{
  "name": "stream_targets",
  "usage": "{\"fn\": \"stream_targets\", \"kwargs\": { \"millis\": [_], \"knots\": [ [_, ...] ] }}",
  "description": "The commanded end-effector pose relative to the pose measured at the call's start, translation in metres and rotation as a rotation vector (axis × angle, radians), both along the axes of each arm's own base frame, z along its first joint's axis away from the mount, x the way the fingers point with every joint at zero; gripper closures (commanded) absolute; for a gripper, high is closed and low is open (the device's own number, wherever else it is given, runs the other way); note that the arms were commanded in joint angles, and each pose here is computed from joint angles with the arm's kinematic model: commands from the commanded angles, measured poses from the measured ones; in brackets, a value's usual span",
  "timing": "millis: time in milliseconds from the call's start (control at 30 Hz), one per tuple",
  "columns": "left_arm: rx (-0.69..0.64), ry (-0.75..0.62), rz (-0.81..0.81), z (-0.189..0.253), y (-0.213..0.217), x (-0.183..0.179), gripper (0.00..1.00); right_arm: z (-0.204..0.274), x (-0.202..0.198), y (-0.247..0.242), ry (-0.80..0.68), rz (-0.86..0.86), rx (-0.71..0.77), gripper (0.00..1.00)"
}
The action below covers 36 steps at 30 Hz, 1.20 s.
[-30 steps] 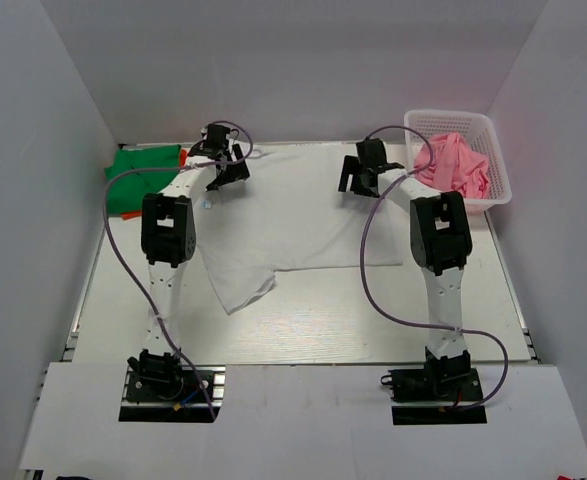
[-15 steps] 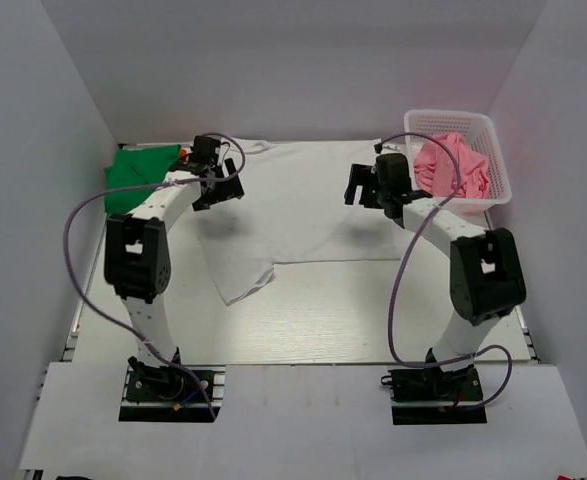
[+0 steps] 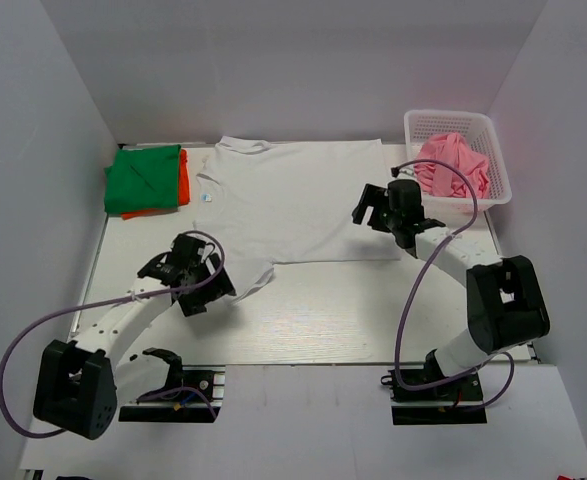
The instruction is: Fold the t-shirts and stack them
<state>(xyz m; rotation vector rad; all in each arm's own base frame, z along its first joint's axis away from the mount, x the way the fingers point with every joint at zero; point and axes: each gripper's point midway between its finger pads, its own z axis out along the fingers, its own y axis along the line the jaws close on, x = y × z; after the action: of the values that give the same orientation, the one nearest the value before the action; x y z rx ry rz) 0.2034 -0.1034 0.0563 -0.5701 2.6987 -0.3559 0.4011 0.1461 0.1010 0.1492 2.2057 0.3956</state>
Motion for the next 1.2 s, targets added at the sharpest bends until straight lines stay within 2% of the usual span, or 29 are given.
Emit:
{"fn": "stream_targets", "kwargs": {
  "millis": [0, 167, 267, 367, 400, 467, 500, 567, 600, 633, 900, 1167],
  "knots": [
    [-0.099, 0.044, -0.005, -0.011, -0.016, -0.015, 0.06, 0.034, 0.015, -0.007, -0.097, -0.07, 0.036, 0.1],
    [-0.1, 0.129, -0.033, -0.043, -0.026, -0.015, 0.17, 0.038, 0.008, -0.009, -0.114, -0.069, 0.069, 0.1],
    [-0.031, 0.099, -0.013, -0.049, -0.019, 0.003, 0.24, 0.041, 0.002, -0.012, -0.122, -0.069, 0.069, 0.1],
    [0.064, 0.157, 0.016, -0.063, -0.004, 0.002, 0.34, 0.036, -0.005, -0.019, -0.103, -0.093, 0.051, 0.1],
    [0.079, 0.163, 0.02, -0.063, -0.003, 0.004, 0.45, 0.038, -0.006, -0.023, -0.11, -0.109, 0.047, 0.1],
    [0.107, 0.188, 0.026, -0.067, 0.002, 0.002, 0.53, 0.034, -0.011, -0.028, -0.1, -0.122, 0.039, 0.1],
    [0.111, 0.2, 0.026, -0.069, 0.002, 0.0, 0.64, 0.035, -0.012, -0.031, -0.104, -0.136, 0.034, 0.1],
    [0.112, 0.201, 0.025, -0.067, 0.001, 0.003, 0.79, 0.02, -0.025, -0.035, -0.052, -0.153, 0.032, 0.1],
    [0.112, 0.201, 0.025, -0.067, 0.001, 0.003, 0.92, 0.023, -0.028, -0.038, -0.057, -0.163, 0.032, 0.1],
    [0.119, 0.189, 0.039, -0.065, 0.002, 0.008, 0.98, 0.014, -0.034, -0.042, -0.037, -0.173, 0.027, 0.1],
    [0.207, 0.123, 0.07, -0.042, 0.02, 0.023, 1.0, -0.026, -0.085, -0.067, 0.127, -0.211, -0.065, 0.1],
    [0.122, -0.09, 0.046, -0.005, 0.01, 0.045, 1.0, -0.048, -0.082, -0.074, 0.147, -0.281, -0.08, 0.11]
  ]
}}
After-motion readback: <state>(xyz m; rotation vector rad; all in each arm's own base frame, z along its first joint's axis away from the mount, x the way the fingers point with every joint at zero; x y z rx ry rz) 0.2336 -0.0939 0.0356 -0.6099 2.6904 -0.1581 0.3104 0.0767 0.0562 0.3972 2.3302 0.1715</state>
